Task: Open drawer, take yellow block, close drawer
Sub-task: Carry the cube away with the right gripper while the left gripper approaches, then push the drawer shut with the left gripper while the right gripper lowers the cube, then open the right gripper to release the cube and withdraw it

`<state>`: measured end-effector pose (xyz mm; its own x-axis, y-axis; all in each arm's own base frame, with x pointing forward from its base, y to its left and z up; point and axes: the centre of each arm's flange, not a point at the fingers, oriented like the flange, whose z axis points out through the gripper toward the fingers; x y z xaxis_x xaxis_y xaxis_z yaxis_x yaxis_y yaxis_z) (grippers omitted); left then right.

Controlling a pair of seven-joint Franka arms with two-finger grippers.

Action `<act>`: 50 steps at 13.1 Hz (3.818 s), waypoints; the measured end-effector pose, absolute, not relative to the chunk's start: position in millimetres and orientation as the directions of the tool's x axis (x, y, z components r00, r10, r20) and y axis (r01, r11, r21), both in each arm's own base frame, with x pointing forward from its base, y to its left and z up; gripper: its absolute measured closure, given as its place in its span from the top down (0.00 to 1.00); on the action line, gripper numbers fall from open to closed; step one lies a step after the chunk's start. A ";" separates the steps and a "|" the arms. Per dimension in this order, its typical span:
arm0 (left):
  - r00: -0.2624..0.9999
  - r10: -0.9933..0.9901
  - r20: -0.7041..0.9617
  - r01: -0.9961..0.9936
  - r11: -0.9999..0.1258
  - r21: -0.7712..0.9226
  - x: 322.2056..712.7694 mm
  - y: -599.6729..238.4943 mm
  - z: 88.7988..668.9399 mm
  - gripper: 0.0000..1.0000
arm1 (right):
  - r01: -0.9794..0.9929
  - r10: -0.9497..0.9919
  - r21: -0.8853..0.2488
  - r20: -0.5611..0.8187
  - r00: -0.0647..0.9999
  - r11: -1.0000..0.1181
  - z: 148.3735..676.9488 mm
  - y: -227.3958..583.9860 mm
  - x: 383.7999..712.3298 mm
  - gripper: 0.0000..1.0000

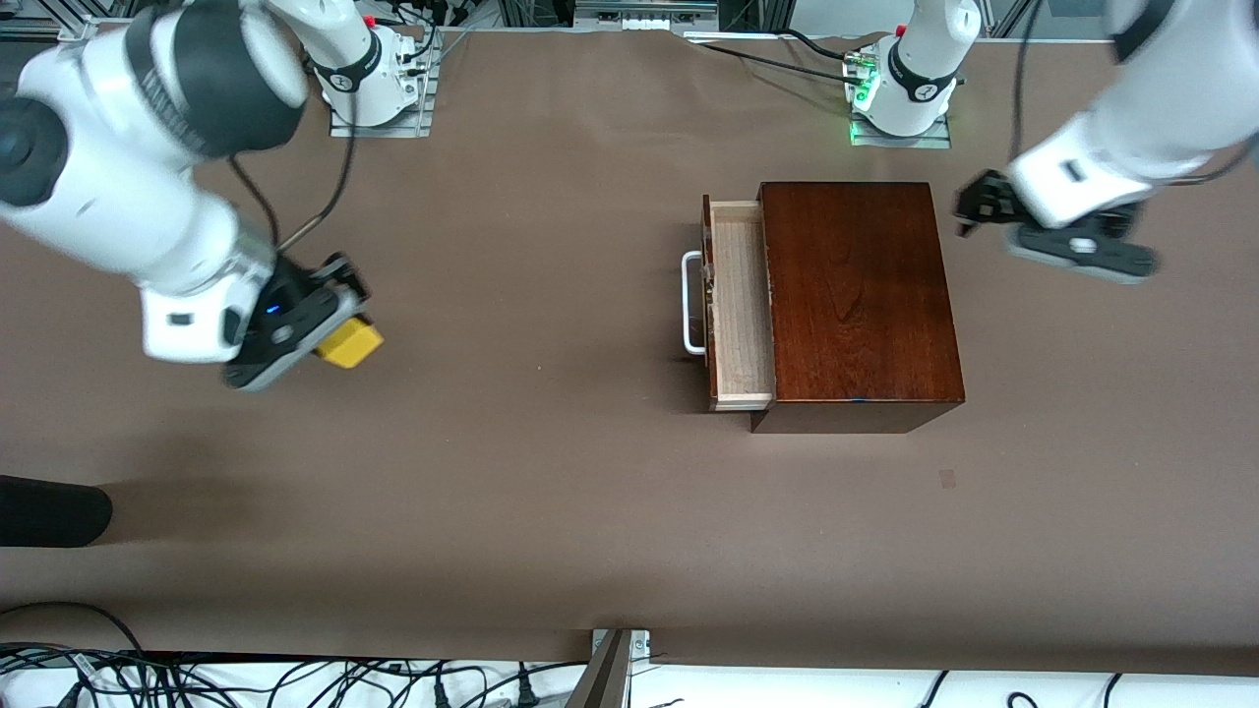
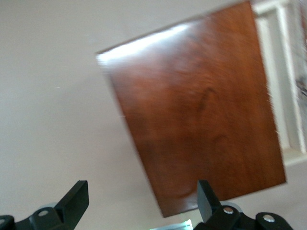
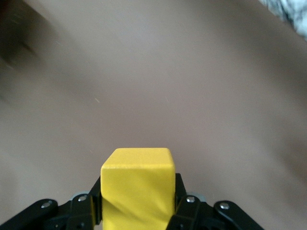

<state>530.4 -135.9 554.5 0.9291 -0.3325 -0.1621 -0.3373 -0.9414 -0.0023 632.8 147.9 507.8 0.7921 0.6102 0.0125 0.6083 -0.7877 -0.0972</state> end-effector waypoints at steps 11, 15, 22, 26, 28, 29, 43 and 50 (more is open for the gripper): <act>0.507 -0.862 0.015 -0.843 -0.492 0.215 510.0 -467.0 451.9 1.00 | 0.087 0.089 -0.039 -0.070 0.994 -0.995 260.7 30.0 563.7 0.56; 0.188 -0.970 0.156 -0.971 -0.160 0.176 515.9 -504.2 388.5 1.00 | -0.011 -0.010 -0.028 -0.055 0.998 -1.000 230.6 40.0 551.0 0.56; -0.137 -0.990 0.026 -0.981 0.139 0.133 525.4 -492.3 299.1 1.00 | -0.007 -0.006 -0.030 -0.028 1.000 -1.000 198.4 59.3 550.9 0.56; -0.144 -0.983 -0.118 -0.976 0.121 0.180 533.6 -461.6 285.1 1.00 | 0.009 0.010 -0.036 -0.031 0.999 -0.999 195.5 68.8 549.3 0.56; -0.125 -0.980 -0.152 -0.973 0.091 0.213 540.1 -445.0 282.0 1.00 | 0.010 0.011 -0.036 -0.026 1.000 -0.999 196.8 69.1 550.0 0.60; -0.111 -0.979 -0.171 -0.972 0.071 0.226 546.4 -432.8 280.0 1.00 | 0.011 0.012 -0.037 -0.016 1.000 -0.999 201.2 68.5 551.9 0.70; 0.037 -0.997 -0.064 -0.958 -0.053 0.282 577.0 -400.3 325.1 1.00 | 0.075 0.080 -0.089 -0.058 0.995 -0.993 573.2 26.8 552.4 1.00; 0.298 -0.953 -0.049 -0.937 -0.302 0.175 627.5 -270.8 459.1 1.00 | 0.083 0.086 -0.068 -0.045 0.995 -0.994 594.3 25.5 554.8 1.00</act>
<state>627.5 -270.8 459.1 0.2979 -0.9533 -0.0487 -0.9372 -0.3018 0.1749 554.8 25.5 594.3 0.9953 0.0857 -0.0451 0.0825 -0.9943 -0.0679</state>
